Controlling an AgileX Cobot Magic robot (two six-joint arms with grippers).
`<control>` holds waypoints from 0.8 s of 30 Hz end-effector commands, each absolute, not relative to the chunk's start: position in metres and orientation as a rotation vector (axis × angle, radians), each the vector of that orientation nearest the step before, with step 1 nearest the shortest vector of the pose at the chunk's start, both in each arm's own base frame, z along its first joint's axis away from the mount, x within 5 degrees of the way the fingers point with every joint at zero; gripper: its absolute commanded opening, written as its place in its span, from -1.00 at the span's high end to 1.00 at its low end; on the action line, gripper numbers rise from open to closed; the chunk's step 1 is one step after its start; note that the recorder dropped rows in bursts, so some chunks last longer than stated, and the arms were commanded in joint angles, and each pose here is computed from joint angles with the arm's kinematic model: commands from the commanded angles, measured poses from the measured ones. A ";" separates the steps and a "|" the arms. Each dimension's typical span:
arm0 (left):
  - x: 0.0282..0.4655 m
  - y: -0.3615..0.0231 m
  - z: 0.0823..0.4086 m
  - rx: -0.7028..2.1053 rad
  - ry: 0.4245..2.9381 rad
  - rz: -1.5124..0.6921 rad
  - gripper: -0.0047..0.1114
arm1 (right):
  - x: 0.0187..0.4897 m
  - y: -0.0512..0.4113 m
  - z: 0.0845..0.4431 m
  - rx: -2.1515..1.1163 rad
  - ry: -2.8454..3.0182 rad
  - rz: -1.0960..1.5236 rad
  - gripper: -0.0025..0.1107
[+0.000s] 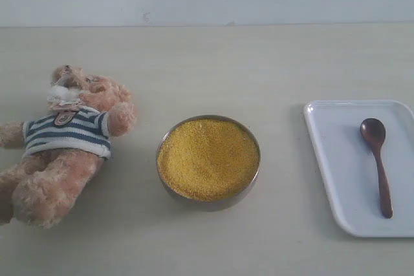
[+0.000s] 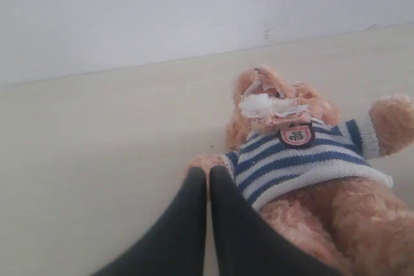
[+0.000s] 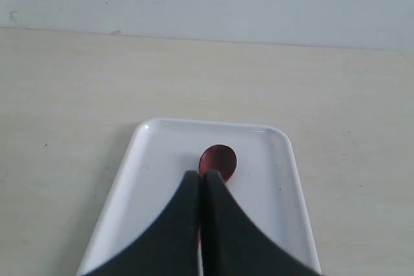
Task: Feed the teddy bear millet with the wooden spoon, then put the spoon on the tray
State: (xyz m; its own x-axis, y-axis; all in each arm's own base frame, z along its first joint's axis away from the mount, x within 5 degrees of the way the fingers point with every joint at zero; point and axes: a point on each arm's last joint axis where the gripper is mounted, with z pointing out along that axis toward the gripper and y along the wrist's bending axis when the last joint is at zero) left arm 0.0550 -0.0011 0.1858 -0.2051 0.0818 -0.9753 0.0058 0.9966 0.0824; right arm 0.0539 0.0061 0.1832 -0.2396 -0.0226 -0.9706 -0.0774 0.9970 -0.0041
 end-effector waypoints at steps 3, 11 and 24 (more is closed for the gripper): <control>0.055 -0.001 0.187 0.066 1.767 0.069 0.85 | 0.054 0.006 0.184 -0.073 1.803 0.051 0.96; 0.055 -0.001 0.187 0.067 1.770 0.068 0.85 | 0.054 0.006 0.184 -0.073 1.803 0.051 0.96; 0.055 -0.001 0.187 0.067 1.770 0.068 0.85 | 0.054 0.006 0.184 -0.073 1.803 0.051 0.96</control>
